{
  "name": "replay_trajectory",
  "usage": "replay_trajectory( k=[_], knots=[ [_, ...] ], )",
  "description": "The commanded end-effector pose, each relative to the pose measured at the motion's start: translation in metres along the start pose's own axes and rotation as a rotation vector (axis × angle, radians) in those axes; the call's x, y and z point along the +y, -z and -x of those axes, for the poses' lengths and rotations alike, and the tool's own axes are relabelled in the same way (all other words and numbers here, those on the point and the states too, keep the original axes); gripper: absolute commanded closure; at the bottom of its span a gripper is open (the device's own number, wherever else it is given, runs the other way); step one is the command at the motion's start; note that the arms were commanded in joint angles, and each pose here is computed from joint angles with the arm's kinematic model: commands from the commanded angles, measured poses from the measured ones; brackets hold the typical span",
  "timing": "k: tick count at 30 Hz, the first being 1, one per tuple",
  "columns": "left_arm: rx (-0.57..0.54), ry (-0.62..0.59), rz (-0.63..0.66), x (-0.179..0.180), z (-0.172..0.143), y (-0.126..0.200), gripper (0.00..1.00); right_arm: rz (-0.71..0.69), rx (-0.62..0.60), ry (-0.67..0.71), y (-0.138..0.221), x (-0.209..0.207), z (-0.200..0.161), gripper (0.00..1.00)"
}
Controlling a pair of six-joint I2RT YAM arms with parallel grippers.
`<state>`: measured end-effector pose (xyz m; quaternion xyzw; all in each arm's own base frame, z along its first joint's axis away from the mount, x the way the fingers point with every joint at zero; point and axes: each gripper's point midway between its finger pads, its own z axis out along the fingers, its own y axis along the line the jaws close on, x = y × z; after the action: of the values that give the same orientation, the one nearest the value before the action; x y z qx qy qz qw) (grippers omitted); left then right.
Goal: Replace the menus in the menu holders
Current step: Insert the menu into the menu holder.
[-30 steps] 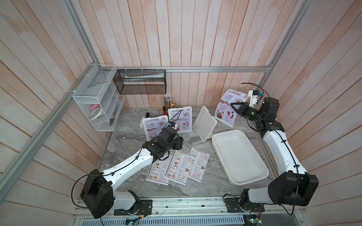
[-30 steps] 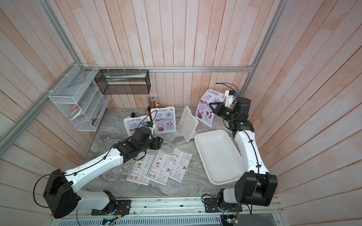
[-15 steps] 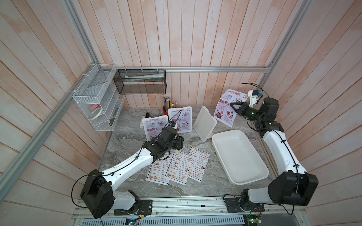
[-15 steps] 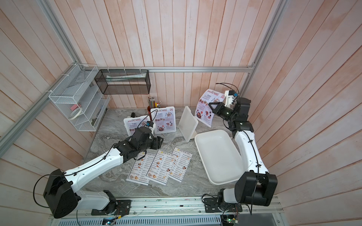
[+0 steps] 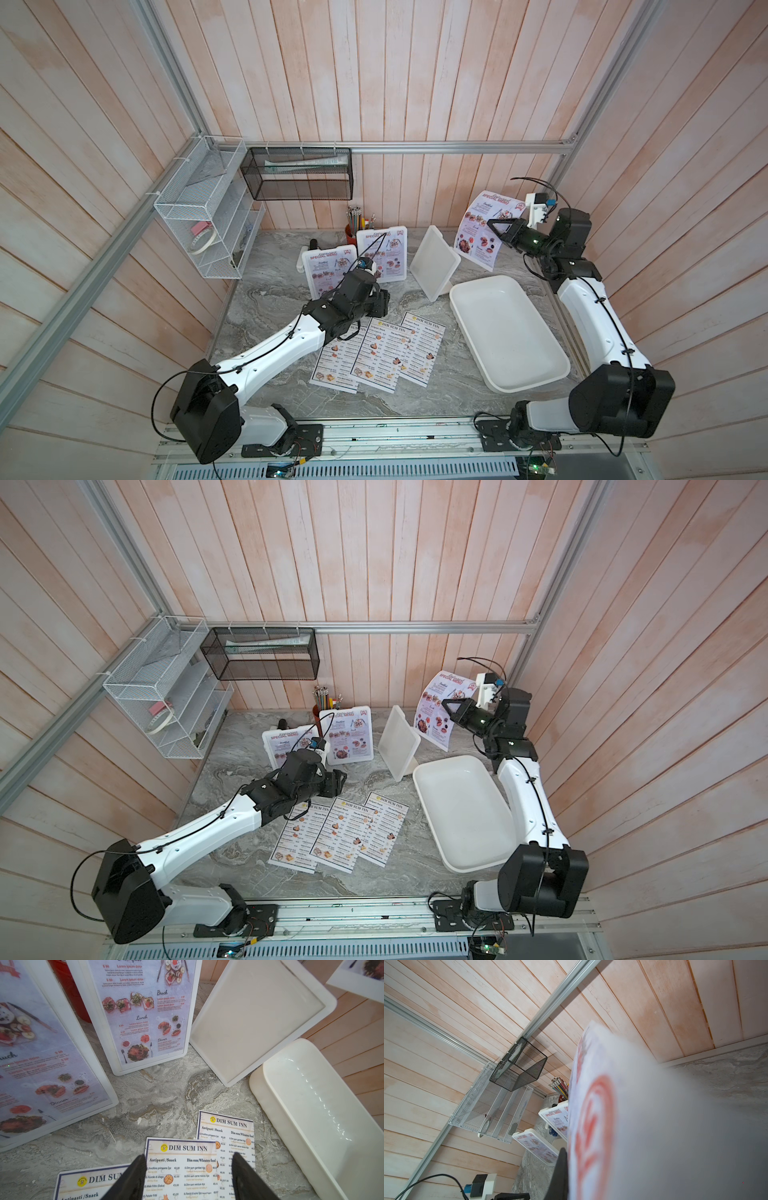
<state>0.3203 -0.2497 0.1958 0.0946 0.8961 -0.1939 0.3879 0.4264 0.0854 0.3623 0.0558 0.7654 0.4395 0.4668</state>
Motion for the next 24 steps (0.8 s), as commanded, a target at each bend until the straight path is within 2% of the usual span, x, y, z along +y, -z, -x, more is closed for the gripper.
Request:
replay_trajectory(
  k=[1, 24],
  knots=[
    [-0.023, -0.001, -0.017, -0.0071, 0.0094, -0.0003, 0.33, 0.025, 0.004, 0.011, -0.0006, 0.0054, -0.0009, 1.00],
    [-0.021, 0.002, -0.015, -0.0063, 0.0084, -0.0002, 0.33, 0.013, 0.021, 0.003, -0.0061, -0.0029, -0.0076, 1.00]
  ],
)
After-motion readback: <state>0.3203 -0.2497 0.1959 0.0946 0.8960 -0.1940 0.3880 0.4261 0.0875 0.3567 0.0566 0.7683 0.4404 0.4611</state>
